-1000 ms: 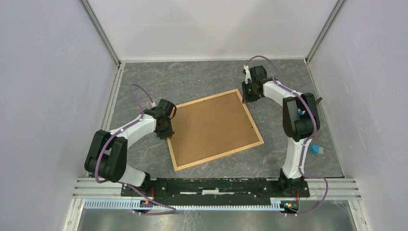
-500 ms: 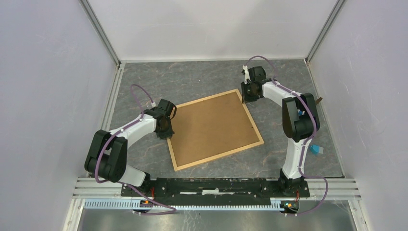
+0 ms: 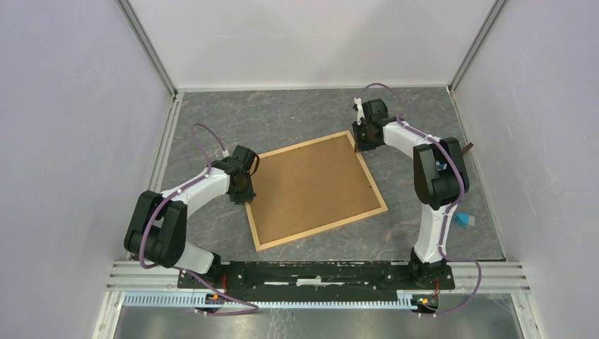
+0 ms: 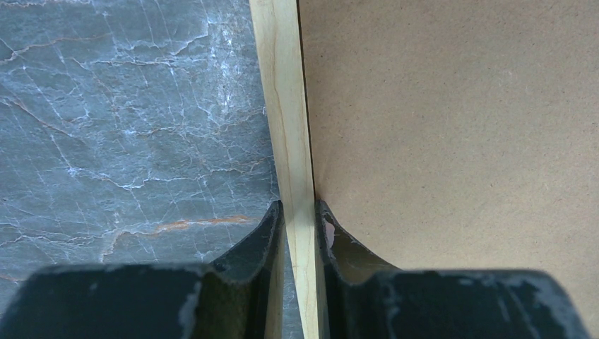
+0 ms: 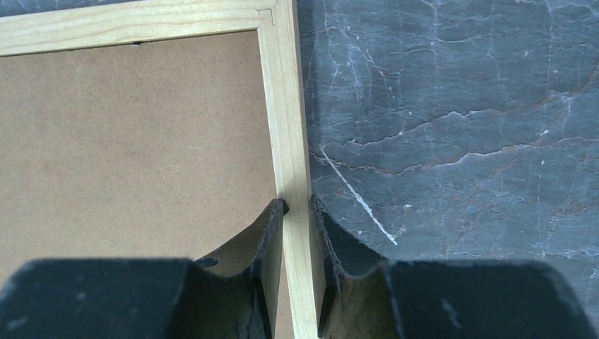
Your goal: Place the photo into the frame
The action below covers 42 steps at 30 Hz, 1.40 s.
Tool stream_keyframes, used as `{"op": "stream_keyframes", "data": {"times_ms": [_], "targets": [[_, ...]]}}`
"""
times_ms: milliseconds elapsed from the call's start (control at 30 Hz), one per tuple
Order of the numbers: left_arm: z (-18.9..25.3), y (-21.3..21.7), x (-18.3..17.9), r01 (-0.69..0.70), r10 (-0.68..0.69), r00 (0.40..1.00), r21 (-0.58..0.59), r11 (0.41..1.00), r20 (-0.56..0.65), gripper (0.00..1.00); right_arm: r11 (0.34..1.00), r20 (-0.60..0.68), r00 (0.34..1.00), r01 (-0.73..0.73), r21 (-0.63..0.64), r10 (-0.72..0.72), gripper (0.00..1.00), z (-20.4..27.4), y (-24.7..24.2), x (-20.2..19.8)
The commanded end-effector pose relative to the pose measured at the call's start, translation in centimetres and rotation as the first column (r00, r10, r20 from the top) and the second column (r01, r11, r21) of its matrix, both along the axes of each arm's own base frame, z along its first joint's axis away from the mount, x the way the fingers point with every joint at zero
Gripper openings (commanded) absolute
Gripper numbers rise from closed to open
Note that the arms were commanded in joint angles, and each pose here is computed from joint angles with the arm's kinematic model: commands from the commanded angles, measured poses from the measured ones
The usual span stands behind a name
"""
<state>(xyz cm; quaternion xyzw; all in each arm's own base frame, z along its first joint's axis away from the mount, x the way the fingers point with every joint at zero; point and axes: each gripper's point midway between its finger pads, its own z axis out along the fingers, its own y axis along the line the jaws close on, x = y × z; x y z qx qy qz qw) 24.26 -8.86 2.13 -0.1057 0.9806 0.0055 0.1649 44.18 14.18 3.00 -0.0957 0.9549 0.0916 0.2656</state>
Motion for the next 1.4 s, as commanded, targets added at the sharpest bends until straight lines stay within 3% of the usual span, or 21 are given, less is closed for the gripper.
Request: {"op": "stream_keyframes", "data": {"times_ms": [0,367,800,867,1000,1100,1200,1367], "targets": [[-0.4,-0.6,-0.5,0.073,-0.073,0.997,0.001,0.997,-0.026,0.02,0.996,-0.188,0.979,-0.079,-0.028,0.073,0.26,-3.3,1.7,-5.8],[-0.4,-0.8,-0.5,0.078,-0.078,0.997,-0.001,0.997,-0.026,0.02,0.996,-0.222,0.974,-0.066,-0.058,0.052,0.28,-5.3,1.7,-5.7],[-0.1,-1.4,0.0,0.099,-0.099,0.995,-0.011,0.995,-0.025,0.02,0.985,-0.349,0.933,-0.133,-0.111,0.086,0.39,-10.7,4.2,-9.3],[-0.2,-1.5,0.0,0.101,-0.102,0.994,-0.011,0.995,-0.03,0.02,0.985,-0.339,0.933,-0.154,-0.076,0.12,0.41,-9.9,5.0,-8.9],[-0.6,-1.3,0.1,0.099,-0.099,0.994,-0.001,0.995,-0.038,0.02,0.994,-0.193,0.975,-0.106,0.039,0.112,0.58,-4.4,4.9,-6.1],[-0.8,-1.4,0.4,0.093,-0.093,0.995,-0.002,0.996,-0.047,0.02,0.992,-0.117,0.989,-0.08,0.099,0.091,0.65,-0.8,3.5,-5.3],[-0.9,-1.6,1.6,0.083,-0.083,0.996,-0.009,0.996,-0.043,0.02,0.981,-0.098,0.99,-0.081,0.178,0.1,0.65,0.4,3.2,-7.0],[-0.9,-3.0,6.0,0.082,-0.082,0.996,-0.01,0.997,-0.042,0.02,0.931,-0.103,0.982,-0.114,0.347,0.159,0.64,0.1,5.2,-13.5]]}}
